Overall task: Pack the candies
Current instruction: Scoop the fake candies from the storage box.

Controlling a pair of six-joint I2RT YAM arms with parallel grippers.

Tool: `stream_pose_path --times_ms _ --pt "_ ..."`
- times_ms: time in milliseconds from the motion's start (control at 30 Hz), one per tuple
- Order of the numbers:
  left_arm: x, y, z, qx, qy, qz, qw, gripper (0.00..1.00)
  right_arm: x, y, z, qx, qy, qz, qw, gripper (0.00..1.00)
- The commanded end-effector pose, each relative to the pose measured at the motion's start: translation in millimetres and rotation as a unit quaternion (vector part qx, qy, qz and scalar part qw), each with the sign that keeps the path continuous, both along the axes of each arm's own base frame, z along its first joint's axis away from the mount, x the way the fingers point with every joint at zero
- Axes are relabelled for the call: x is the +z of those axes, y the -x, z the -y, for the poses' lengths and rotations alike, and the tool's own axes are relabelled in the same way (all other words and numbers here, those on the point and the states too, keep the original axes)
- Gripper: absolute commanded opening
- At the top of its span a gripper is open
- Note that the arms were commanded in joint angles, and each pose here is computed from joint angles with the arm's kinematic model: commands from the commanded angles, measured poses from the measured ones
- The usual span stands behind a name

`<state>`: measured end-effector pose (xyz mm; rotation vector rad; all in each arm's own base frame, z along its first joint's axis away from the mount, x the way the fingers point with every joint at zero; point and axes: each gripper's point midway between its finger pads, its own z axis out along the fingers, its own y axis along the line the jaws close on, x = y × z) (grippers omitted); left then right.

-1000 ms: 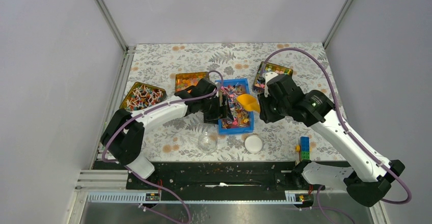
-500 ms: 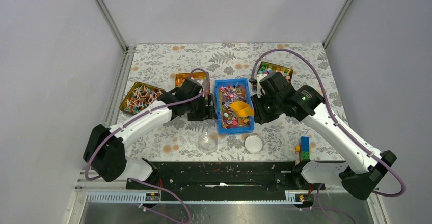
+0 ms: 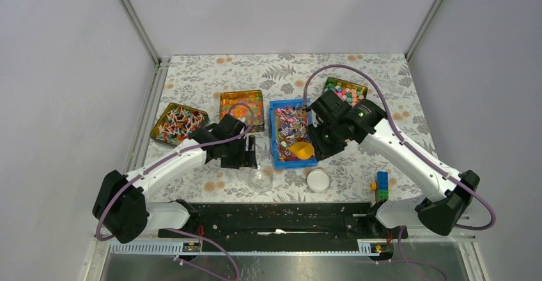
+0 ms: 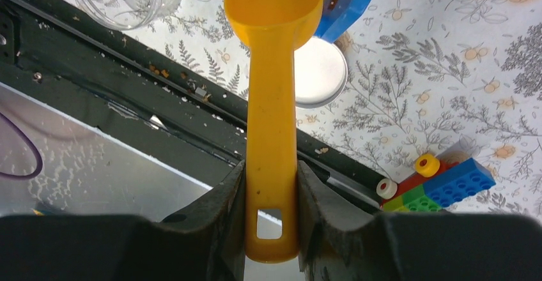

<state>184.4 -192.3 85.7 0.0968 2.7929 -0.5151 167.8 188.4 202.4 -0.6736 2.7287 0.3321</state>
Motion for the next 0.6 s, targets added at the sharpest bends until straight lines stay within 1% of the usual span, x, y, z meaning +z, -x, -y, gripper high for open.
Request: stream_pose_path --times_ms 0,133,333,567 --pt "6.5 -10.6 2.7 0.013 0.008 0.025 1.0 0.68 13.8 10.6 3.5 -0.015 0.018 -0.019 1.0 0.0" --pt "11.7 -18.6 9.2 0.009 0.012 0.03 0.999 0.68 14.8 14.6 6.1 -0.026 0.034 -0.034 0.999 0.0" --pt "16.4 -29.7 16.8 0.001 0.01 0.035 0.999 0.68 11.0 15.2 3.4 -0.018 0.061 -0.05 0.997 0.0" --pt "17.1 -32.4 21.6 0.0 0.019 0.035 0.999 0.68 3.8 9.4 4.9 -0.012 0.1 -0.045 0.994 0.0"
